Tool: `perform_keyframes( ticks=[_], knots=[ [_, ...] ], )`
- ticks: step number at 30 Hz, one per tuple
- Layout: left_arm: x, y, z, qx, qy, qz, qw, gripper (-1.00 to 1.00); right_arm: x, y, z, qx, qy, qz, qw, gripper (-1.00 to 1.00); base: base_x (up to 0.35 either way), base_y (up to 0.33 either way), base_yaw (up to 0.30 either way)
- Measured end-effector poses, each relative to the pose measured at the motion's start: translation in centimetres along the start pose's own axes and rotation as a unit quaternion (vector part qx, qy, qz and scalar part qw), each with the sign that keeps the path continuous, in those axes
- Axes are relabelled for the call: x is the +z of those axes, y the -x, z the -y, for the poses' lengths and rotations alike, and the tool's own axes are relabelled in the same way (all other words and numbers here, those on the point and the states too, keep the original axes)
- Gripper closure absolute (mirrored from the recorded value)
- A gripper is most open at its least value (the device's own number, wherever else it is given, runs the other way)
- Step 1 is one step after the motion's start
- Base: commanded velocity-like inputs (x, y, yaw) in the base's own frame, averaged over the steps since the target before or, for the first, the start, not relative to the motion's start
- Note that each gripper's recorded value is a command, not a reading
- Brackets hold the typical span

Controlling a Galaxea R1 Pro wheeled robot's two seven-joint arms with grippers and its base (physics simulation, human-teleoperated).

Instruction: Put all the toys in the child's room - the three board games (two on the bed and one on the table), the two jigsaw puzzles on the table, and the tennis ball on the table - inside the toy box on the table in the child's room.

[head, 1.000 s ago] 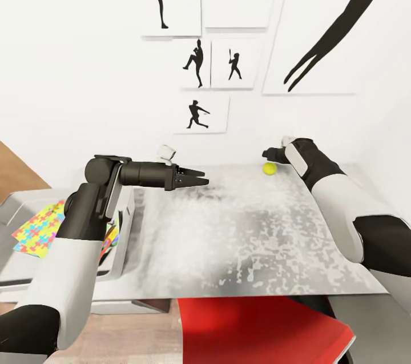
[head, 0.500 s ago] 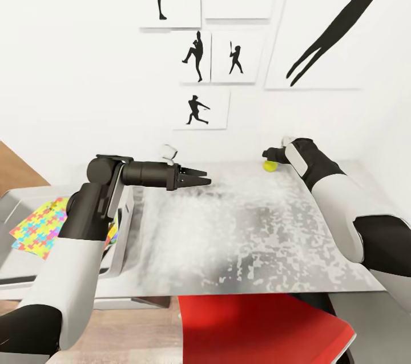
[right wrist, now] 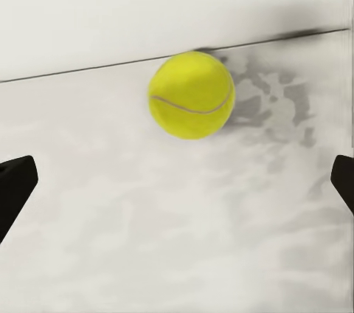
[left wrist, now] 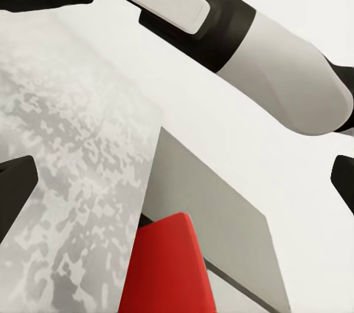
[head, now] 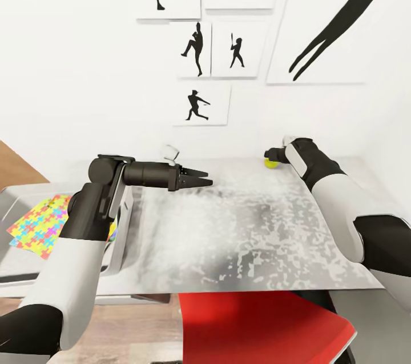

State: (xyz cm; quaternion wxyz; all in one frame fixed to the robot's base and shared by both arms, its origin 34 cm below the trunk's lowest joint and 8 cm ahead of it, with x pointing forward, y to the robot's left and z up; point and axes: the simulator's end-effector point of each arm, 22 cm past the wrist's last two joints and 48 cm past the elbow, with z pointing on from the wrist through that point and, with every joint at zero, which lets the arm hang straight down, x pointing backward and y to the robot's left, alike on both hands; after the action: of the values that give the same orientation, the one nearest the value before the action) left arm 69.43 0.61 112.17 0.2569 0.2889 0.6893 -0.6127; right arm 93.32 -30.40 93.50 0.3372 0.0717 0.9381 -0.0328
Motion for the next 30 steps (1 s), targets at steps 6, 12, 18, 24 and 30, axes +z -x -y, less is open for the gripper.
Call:
perform_keyframes(
  ticks=[6, 12, 18, 24, 30],
  knots=[
    [0.1, -0.3, -0.4, -0.004, 0.0, -0.001, 1.0, -1.0, 0.5, -0.5, 0.2, -0.006, -0.004, -0.003, 1.0, -1.0, 0.0, 0.0, 0.0],
    [0.2, -0.6, -0.9, -0.009, -0.001, -0.002, 1.0, -1.0, 1.1, -1.0, 0.1, -0.007, -0.005, -0.009, 0.9999, -1.0, 0.0, 0.0, 0.0],
    [0.2, -1.0, -1.3, -0.013, -0.001, -0.002, 0.9999, -1.0, 1.5, -1.5, 0.0, -0.007, -0.004, -0.015, 0.9999, -1.0, 0.0, 0.0, 0.0],
    [0.3, -1.3, -1.8, -0.018, -0.001, -0.003, 0.9998, -1.0, 2.0, -1.8, -0.2, -0.008, -0.003, -0.018, 0.9998, -1.0, 0.0, 0.0, 0.0],
    [0.3, -1.6, -2.2, -0.022, -0.001, -0.003, 0.9998, -1.0, 2.4, -2.0, -0.2, -0.008, -0.004, -0.021, 0.9997, -1.0, 0.0, 0.0, 0.0]
  ],
)
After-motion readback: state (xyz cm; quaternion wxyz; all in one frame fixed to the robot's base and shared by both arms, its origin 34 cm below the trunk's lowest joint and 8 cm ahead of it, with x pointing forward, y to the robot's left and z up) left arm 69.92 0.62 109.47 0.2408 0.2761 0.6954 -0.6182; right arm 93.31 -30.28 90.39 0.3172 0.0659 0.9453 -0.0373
